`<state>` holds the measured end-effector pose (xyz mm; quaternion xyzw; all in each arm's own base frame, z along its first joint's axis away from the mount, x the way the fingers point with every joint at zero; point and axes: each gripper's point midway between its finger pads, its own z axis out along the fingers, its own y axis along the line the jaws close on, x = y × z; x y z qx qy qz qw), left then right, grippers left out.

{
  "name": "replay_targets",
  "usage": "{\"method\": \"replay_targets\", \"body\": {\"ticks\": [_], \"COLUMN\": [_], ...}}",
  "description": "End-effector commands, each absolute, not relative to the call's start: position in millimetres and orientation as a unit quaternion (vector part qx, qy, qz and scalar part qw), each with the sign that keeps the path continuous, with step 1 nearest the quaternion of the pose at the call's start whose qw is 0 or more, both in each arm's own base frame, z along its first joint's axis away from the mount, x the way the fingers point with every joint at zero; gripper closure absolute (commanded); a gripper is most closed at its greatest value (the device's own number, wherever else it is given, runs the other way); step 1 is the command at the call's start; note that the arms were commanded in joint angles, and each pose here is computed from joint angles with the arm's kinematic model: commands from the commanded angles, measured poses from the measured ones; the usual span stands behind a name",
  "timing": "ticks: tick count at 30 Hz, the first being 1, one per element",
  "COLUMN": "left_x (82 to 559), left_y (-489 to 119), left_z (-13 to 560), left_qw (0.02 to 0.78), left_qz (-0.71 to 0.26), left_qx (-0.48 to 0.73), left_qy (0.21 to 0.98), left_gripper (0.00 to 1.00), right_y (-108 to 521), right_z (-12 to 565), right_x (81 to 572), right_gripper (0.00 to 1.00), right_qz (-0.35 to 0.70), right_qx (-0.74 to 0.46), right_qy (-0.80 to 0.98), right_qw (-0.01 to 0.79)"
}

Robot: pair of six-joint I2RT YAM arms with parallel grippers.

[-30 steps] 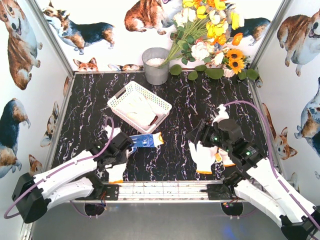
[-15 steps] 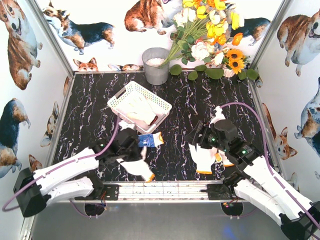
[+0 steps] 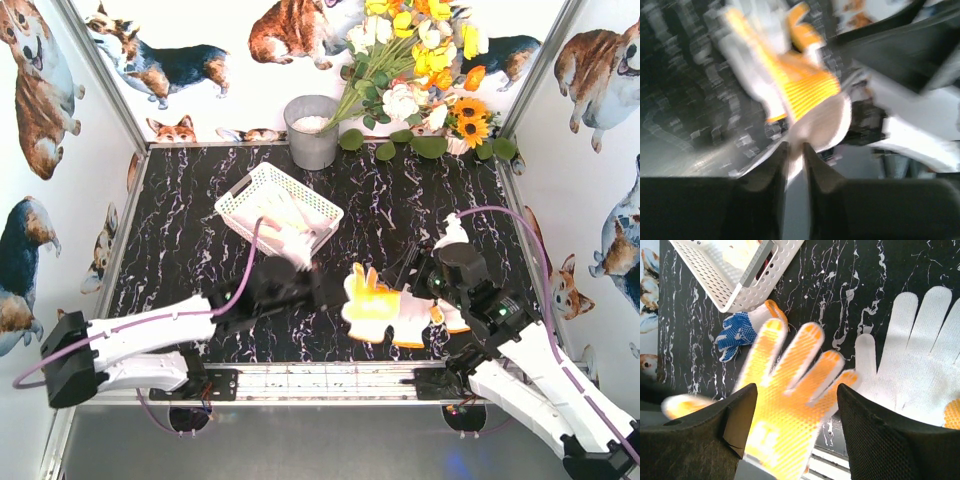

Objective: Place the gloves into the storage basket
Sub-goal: Turn over the glove at the center of the board.

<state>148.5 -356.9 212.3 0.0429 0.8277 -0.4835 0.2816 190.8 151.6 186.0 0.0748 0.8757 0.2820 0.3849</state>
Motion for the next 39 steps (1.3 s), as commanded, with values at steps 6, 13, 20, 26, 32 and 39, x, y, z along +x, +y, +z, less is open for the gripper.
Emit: {"method": "replay_targets", "body": {"ticks": [6, 13, 20, 26, 32, 39], "left_x": [144, 154, 151, 148, 149, 152], "left_y": [-251, -237, -286, -329, -352, -355], "left_z": [57, 92, 105, 102, 79, 48], "left_qw": [0.229, 0.291, 0.279, 0.263, 0.241, 0.221], "left_qz": [-0.391, -0.334, -0.367, -0.39, -0.386, -0.348], "left_qx": [-0.162, -0.077, 0.022, 0.058, 0.064, 0.057], "left_qy": [0.877, 0.893, 0.887, 0.881, 0.888, 0.909], "left_gripper": [0.26, 0.23, 0.35, 0.53, 0.65, 0.69], "right_y": [160, 165, 165, 179, 180, 169], "right_z": [186, 169, 122, 92, 62, 43], "right_x": [192, 183, 170, 176, 190, 200], "right_gripper": [0.34, 0.35, 0.53, 0.65, 0.79, 0.78], "right_qz": [0.3, 0.302, 0.247, 0.221, 0.207, 0.176], "right_qx": [0.077, 0.083, 0.095, 0.095, 0.122, 0.132], "right_qy": [0.874, 0.89, 0.931, 0.945, 0.943, 0.944], "right_qw": [0.375, 0.332, 0.25, 0.222, 0.229, 0.248]}}
